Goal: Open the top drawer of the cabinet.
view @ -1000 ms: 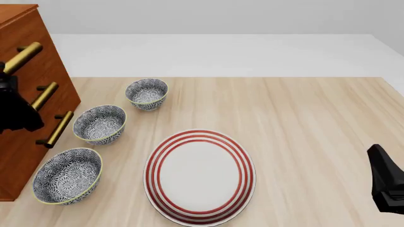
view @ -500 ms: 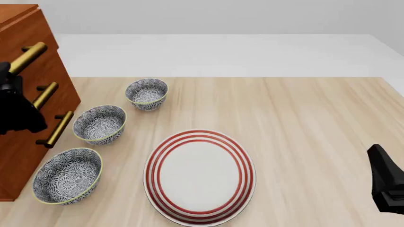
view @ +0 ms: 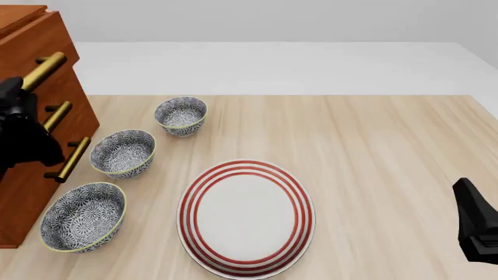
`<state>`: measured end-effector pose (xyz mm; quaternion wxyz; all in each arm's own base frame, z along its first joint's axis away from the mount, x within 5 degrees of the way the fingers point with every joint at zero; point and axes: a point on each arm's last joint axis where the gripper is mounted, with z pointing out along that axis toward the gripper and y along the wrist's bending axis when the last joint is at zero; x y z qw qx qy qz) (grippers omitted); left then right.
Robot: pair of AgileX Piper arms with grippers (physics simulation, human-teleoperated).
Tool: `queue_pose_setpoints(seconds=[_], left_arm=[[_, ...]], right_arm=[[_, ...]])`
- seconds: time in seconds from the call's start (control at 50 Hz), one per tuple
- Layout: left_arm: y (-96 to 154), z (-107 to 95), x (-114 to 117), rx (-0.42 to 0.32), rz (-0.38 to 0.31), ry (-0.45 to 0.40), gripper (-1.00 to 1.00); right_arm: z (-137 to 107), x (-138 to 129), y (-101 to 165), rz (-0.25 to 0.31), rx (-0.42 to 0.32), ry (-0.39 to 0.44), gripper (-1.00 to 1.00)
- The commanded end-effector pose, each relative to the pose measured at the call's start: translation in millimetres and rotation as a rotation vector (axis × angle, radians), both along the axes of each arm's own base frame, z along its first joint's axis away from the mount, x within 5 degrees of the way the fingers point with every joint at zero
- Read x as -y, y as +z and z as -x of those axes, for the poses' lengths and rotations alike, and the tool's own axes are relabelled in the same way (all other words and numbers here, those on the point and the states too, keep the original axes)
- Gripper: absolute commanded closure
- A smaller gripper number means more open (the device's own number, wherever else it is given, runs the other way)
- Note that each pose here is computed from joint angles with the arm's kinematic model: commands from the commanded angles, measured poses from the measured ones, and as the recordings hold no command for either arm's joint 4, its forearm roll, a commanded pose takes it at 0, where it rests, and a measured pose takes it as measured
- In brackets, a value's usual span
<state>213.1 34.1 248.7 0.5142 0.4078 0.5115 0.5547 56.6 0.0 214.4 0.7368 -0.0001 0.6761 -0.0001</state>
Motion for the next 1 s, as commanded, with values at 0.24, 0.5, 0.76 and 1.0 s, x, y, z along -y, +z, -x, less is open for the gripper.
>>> queue_pose_setpoints(seconds=[0.24, 0.5, 0.76, 1.0], left_arm=[[-7, 9, 3, -0.025, 0.008, -0.001, 1.00], [-5, 12, 6, -0.018, 0.006, -0.011, 1.00], [-3, 14, 9, -0.014, 0.003, -0.027, 1.00], [0, 16, 12, -0.010, 0.004, -0.041, 1.00]], right_arm=[[0, 0, 0, 0.000, 0.000, 0.000, -1.00], [0, 0, 0, 0.000, 0.000, 0.000, -1.00], [0, 0, 0, 0.000, 0.000, 0.000, -1.00], [0, 0, 0, 0.000, 0.000, 0.000, -1.00]])
